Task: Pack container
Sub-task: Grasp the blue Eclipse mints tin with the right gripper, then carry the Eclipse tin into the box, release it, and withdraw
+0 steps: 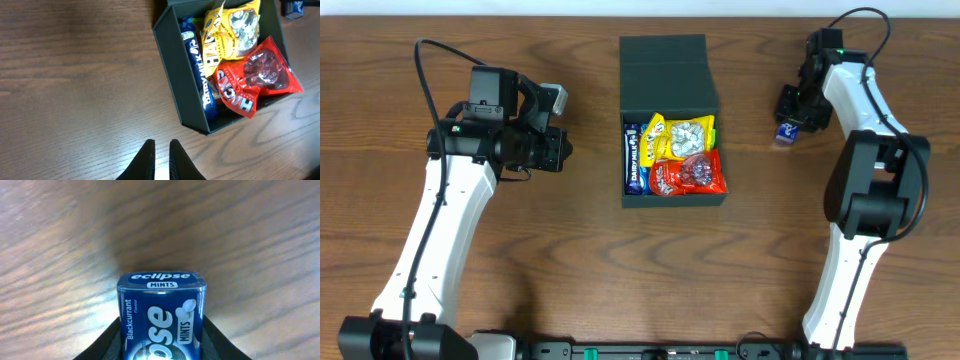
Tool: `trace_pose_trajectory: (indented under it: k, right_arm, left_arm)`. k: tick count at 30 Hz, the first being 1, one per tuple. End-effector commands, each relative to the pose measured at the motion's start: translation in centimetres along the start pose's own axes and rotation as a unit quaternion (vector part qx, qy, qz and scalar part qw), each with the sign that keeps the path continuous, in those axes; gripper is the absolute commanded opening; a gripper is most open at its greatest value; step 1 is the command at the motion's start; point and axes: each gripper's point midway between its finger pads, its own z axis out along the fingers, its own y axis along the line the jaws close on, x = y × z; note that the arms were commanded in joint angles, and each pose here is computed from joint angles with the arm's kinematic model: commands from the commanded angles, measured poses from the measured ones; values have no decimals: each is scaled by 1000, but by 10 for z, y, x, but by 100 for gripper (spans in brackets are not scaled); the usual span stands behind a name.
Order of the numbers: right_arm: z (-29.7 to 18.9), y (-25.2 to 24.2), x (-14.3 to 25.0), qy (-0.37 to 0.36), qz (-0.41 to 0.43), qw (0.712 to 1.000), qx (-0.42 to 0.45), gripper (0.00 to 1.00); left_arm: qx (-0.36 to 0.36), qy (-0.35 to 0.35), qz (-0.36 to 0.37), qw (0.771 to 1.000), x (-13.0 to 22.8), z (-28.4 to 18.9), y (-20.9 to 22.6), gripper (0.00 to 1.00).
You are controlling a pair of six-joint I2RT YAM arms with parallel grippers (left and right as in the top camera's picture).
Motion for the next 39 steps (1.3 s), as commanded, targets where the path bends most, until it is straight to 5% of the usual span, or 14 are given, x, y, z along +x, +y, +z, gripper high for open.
trace_pose_trajectory:
  k: [1,6,10,22,36,37,38,39]
  right_arm:
    - [-54,25,-22,-53,-13,998,-41,2]
    - [-136,70,-19,-123,-79,987,-69,2]
    - [-176,122,21,-131,-139,977,-91,2]
    - [-123,212,162,-9,-185,980,-69,2]
    - [-102,239,199,-46,-183,982,-32,1]
    - [-101,239,199,-46,-183,982,-31,12]
    - [-101,238,200,-44,-183,982,-30,48]
    - [-101,237,200,-43,-185,981,-29,58]
  left_arm:
    - [-5,-6,4,1000,0,-5,2,12]
    - [-5,-5,3,1000,1,-5,2,12]
    - [-3,-5,1,1000,1,-5,1,12]
    - [-3,-2,-3,1000,2,-5,1,12]
    - [-3,-1,-4,1000,3,-5,1,12]
    - [-3,-1,-4,1000,3,-5,1,12]
    - [-3,-1,-3,1000,3,-5,1,12]
    - [-3,-1,-3,1000,3,-5,1,12]
